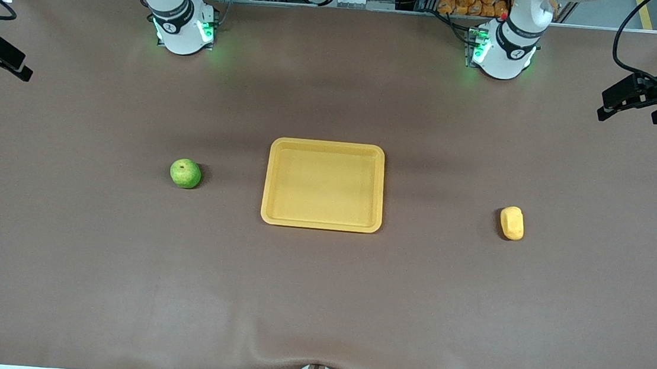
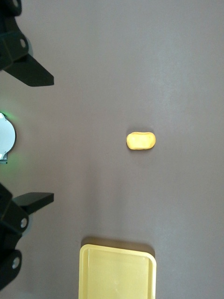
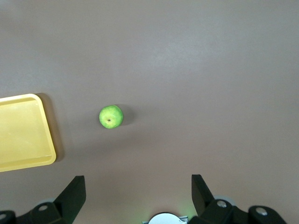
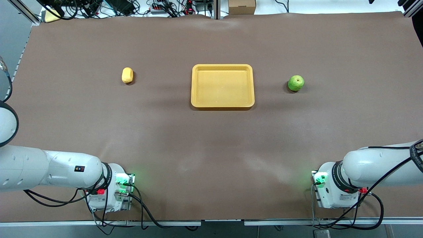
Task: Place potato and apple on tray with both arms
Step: 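Move the left gripper toward the yellow potato while the right gripper starts moving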
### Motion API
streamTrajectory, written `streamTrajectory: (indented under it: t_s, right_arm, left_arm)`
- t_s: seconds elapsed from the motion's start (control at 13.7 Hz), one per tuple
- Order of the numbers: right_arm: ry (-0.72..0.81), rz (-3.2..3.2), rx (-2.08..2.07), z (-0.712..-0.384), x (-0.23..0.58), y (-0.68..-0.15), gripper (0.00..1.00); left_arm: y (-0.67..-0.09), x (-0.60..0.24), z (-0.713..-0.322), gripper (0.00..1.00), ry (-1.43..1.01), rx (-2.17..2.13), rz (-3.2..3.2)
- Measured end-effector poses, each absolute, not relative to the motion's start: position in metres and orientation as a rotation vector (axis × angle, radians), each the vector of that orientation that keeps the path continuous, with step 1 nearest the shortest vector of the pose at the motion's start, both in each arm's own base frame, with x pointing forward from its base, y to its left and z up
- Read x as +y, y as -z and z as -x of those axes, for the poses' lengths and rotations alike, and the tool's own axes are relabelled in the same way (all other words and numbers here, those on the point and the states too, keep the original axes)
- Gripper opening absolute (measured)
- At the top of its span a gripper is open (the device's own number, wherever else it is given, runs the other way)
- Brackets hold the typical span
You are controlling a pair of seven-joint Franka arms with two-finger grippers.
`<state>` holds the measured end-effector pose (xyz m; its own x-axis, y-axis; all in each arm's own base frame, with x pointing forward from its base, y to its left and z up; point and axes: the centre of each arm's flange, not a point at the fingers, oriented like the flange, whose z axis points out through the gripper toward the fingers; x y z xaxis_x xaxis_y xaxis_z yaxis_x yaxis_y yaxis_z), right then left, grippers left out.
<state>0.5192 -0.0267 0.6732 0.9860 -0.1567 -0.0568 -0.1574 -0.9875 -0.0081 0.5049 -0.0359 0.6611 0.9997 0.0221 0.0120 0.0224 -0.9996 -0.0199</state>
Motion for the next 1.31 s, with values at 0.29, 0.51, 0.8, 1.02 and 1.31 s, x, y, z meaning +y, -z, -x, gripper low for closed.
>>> streamTrajectory:
  t_s: [0.29, 0.51, 0.8, 1.02, 1.31]
  right_arm:
    - [-0.088, 3.12, 0.241, -0.519, -0.025, -0.673, 1.0]
    - [-0.092, 3.12, 0.242, -0.52, -0.025, -0.672, 1.0]
    - [-0.1, 3.12, 0.243, -0.521, -0.026, -0.67, 1.0]
    - [-0.13, 3.119, 0.244, -0.525, -0.026, -0.662, 1.0]
    - [-0.195, 3.116, 0.25, -0.538, -0.029, -0.64, 1.0]
  left_arm:
    - [-0.66, -0.033, -0.506, 1.0, 0.016, -0.045, 3.121]
    - [-0.657, -0.03, -0.508, 1.0, 0.006, -0.053, 3.116]
    - [-0.651, -0.025, -0.512, 1.0, -0.015, -0.065, 3.113]
    - [-0.638, -0.024, -0.517, 1.0, -0.054, -0.069, 3.11]
    - [-0.609, -0.025, -0.531, 1.0, -0.075, -0.067, 3.108]
